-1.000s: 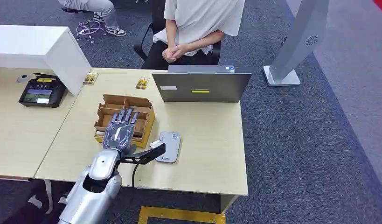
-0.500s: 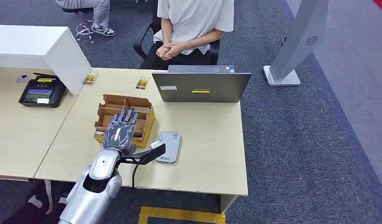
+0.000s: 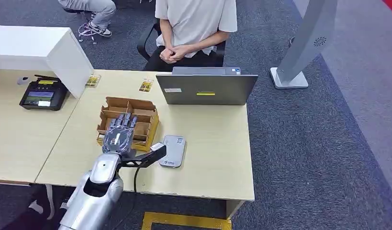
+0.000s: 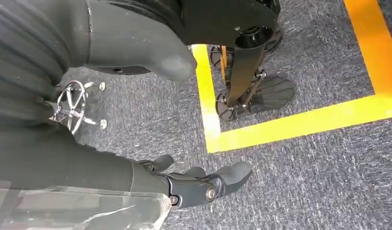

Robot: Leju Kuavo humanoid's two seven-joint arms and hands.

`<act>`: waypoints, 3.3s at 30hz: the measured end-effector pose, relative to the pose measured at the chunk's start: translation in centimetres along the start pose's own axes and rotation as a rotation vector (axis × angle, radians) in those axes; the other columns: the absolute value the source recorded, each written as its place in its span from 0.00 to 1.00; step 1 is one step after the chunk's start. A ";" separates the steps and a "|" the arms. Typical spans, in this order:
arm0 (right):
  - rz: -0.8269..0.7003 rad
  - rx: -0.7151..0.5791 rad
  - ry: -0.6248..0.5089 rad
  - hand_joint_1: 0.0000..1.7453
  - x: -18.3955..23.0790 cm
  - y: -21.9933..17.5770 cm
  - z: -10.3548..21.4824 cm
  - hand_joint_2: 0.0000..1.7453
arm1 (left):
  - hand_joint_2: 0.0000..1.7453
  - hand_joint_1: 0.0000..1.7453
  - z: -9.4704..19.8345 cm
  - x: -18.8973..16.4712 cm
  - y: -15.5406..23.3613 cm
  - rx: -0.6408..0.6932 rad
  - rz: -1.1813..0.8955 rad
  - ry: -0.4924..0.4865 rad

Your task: Pass the card to the sensor for recognition and then transmit it.

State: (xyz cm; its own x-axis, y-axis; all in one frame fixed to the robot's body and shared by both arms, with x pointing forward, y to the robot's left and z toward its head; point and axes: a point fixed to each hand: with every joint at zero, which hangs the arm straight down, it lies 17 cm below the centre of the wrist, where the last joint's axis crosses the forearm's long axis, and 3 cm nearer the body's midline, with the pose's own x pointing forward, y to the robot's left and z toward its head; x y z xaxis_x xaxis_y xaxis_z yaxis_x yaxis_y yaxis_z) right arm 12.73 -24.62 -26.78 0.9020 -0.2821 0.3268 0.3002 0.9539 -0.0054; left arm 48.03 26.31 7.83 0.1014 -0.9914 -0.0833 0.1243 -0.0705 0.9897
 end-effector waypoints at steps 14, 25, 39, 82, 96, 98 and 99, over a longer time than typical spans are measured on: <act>0.008 0.000 0.000 0.00 0.0 0.0 0.0 1.00 | 1.00 0.00 0.2 -1.5 -1.7 -0.035 -0.002 0.029; 0.009 -0.002 0.000 0.00 0.0 -0.1 0.0 1.00 | 1.00 0.00 0.3 -1.5 -2.3 -0.048 -0.004 0.029; 0.017 0.004 -0.002 0.00 0.0 0.1 0.0 1.00 | 1.00 1.00 0.4 -1.4 -3.1 -0.061 -0.001 0.010; 0.017 0.015 -0.005 0.00 0.0 0.3 0.0 1.00 | 1.00 1.00 0.6 -0.6 -3.4 -0.048 0.036 -0.042; 0.019 0.016 -0.005 0.00 0.0 0.3 0.0 1.00 | 1.00 1.00 0.6 -0.7 -3.4 -0.043 0.038 -0.035; 0.020 0.016 -0.005 0.00 0.0 0.3 0.0 1.00 | 1.00 1.00 0.7 -0.7 -3.3 -0.036 0.041 -0.039; 0.021 0.016 -0.006 0.00 0.0 0.3 0.0 1.00 | 1.00 1.00 0.7 -0.7 -3.2 -0.031 0.042 -0.038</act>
State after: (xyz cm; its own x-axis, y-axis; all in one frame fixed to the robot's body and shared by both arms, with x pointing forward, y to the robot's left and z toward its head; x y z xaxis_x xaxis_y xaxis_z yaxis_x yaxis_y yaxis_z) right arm 12.84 -24.37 -26.72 0.9063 -0.2613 0.3320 0.2762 0.9611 0.0026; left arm 46.92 27.17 4.79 0.0701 -0.9969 -0.0366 0.1511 -0.0257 0.9882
